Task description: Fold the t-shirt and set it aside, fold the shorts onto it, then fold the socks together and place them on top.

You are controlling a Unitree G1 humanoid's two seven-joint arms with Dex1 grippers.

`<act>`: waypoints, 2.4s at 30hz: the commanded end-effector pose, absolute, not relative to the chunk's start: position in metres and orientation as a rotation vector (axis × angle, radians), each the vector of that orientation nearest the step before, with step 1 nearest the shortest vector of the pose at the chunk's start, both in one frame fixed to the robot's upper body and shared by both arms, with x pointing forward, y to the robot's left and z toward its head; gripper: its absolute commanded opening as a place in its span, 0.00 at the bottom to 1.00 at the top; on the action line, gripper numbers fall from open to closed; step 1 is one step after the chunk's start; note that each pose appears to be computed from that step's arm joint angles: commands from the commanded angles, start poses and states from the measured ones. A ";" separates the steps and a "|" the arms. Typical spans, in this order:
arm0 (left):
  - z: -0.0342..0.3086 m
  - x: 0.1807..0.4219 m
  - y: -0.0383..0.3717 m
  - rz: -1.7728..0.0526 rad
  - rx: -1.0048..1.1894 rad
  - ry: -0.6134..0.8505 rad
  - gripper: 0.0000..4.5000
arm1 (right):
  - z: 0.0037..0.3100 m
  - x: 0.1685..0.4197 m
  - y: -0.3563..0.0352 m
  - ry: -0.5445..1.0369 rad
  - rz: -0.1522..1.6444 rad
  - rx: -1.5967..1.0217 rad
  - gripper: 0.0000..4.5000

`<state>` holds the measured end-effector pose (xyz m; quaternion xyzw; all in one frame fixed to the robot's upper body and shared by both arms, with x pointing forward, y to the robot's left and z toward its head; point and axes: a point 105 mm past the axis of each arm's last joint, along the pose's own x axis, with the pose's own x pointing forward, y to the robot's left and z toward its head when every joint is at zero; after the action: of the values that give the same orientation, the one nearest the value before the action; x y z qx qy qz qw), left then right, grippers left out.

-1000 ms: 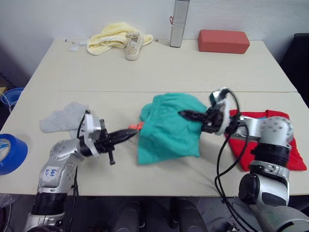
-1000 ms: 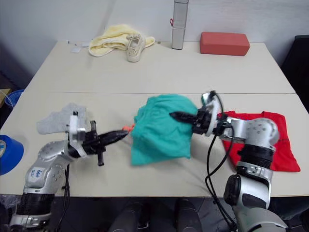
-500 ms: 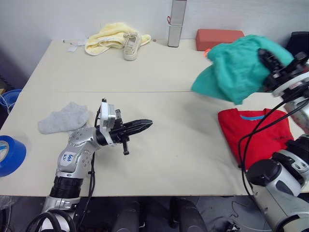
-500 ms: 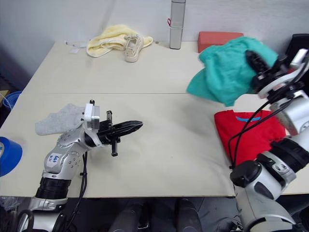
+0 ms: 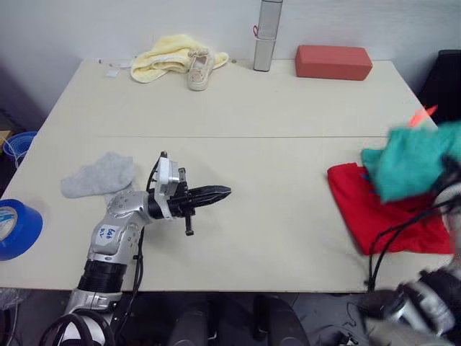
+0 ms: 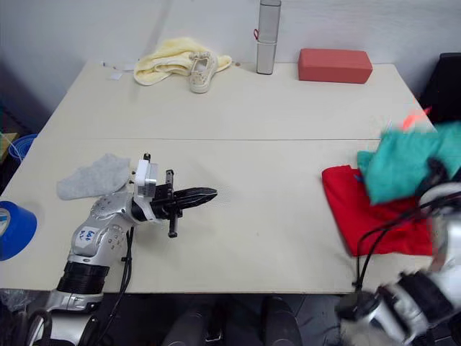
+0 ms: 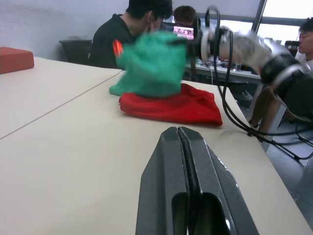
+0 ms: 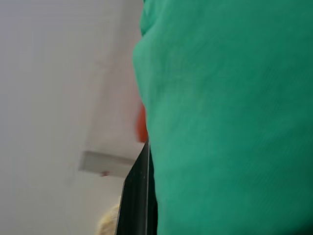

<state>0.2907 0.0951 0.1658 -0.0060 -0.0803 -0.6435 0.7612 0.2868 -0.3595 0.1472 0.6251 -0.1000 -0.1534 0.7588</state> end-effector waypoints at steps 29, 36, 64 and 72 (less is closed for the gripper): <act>0.153 0.278 0.089 -1.428 -0.015 -0.163 0.00 | 0.296 0.227 -0.341 -0.640 0.019 1.352 0.01; 0.151 0.276 0.091 -1.433 0.000 -0.140 0.00 | 0.186 0.217 -0.320 -0.386 -0.166 1.478 0.01; 0.147 0.273 0.103 -1.389 0.037 -0.117 0.00 | 0.129 0.185 -0.340 0.324 -0.202 0.670 0.62; 0.140 0.267 0.133 -1.313 0.069 -0.068 0.00 | 0.154 0.131 -0.367 0.408 0.180 0.120 0.99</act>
<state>0.2710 0.1316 0.1293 0.0146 -0.0093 -0.6073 0.7943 0.1358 -0.3678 0.1412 0.1136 0.2159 0.0370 0.9691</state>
